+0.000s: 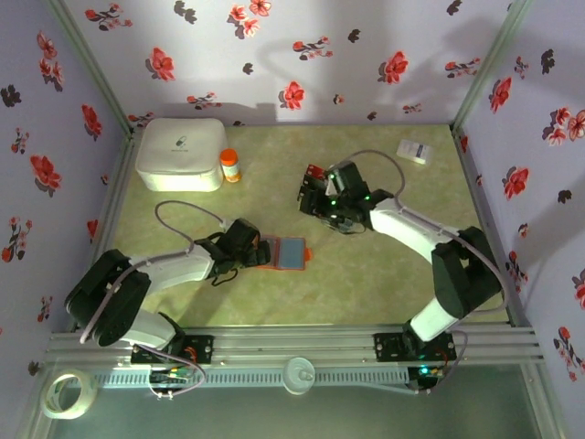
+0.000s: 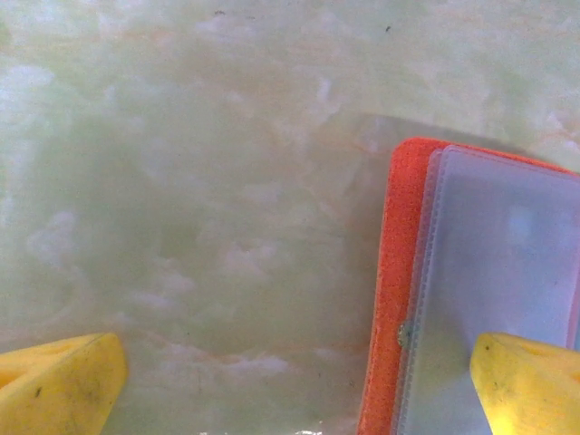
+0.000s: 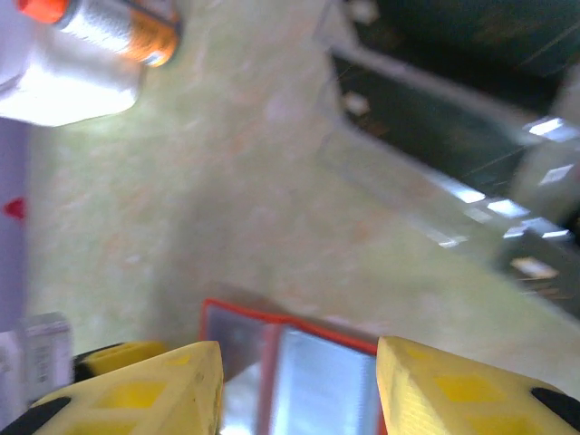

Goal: Put the credit cards into the card holder

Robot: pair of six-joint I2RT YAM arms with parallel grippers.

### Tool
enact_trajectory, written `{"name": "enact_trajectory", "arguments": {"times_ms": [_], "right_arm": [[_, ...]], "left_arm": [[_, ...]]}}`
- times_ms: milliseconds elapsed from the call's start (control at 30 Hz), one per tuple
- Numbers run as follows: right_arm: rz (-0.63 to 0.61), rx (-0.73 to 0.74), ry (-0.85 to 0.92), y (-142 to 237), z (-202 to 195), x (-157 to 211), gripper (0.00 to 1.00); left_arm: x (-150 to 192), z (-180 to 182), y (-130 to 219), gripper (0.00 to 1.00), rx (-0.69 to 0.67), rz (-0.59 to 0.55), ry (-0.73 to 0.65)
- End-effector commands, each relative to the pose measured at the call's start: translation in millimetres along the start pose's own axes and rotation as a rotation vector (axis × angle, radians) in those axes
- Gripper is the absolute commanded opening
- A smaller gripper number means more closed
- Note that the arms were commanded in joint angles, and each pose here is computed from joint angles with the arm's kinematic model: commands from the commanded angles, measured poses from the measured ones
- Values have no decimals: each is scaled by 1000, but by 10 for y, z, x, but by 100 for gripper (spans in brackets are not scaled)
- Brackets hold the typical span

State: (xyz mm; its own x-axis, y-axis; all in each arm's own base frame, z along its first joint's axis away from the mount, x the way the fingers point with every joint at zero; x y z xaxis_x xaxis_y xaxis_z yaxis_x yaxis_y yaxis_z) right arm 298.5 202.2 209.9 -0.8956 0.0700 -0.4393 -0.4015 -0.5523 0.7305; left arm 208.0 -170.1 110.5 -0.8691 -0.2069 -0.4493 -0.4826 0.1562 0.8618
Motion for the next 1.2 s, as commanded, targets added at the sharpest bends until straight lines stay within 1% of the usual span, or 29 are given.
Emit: {"name": "enact_trajectory", "arguments": {"times_ms": [0,133,267,433,733,867,1033,1167], "right_arm": [[83,250,175,160,-193,64,49],[121,371,296,220,-264,12,49],[174,418,392,189,-281,-31,48],[222,475,464,100,-324,-77,46],[299,502,541,-90,-329,-114,33],[331,550,608,-180,-327,-114,28],[366,570,703,-279,-336,-94,27],[380,584,742,-337,-368,-99,27]], "left_arm": [[132,206,-106,100,-159,65,-28],[144,203,-123,100,-159,70,-27],[151,213,-134,100,-164,74,-25],[155,214,-140,100,-166,76,-24],[159,214,-153,100,-167,77,-21],[166,217,-161,100,-167,79,-20],[161,208,-163,100,-165,80,-20],[163,203,-166,100,-161,84,-20]]}}
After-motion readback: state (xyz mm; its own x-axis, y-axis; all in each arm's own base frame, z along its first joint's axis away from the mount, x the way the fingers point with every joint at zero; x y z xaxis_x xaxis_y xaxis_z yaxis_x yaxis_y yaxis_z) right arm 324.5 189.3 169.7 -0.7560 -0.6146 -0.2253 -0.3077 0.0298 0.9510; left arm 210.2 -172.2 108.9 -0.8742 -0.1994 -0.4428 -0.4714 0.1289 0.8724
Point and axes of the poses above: each hand's point on the last joint's axis, 136 mm out from that joint toward the fingers, its own y axis back along the fingers, its own z axis along the line the jaws close on, x = y × z, the point moved 10 cm from there along y, back along the fingers, and after that the axes turned 5 degrees about y, right-handed, at the moved point
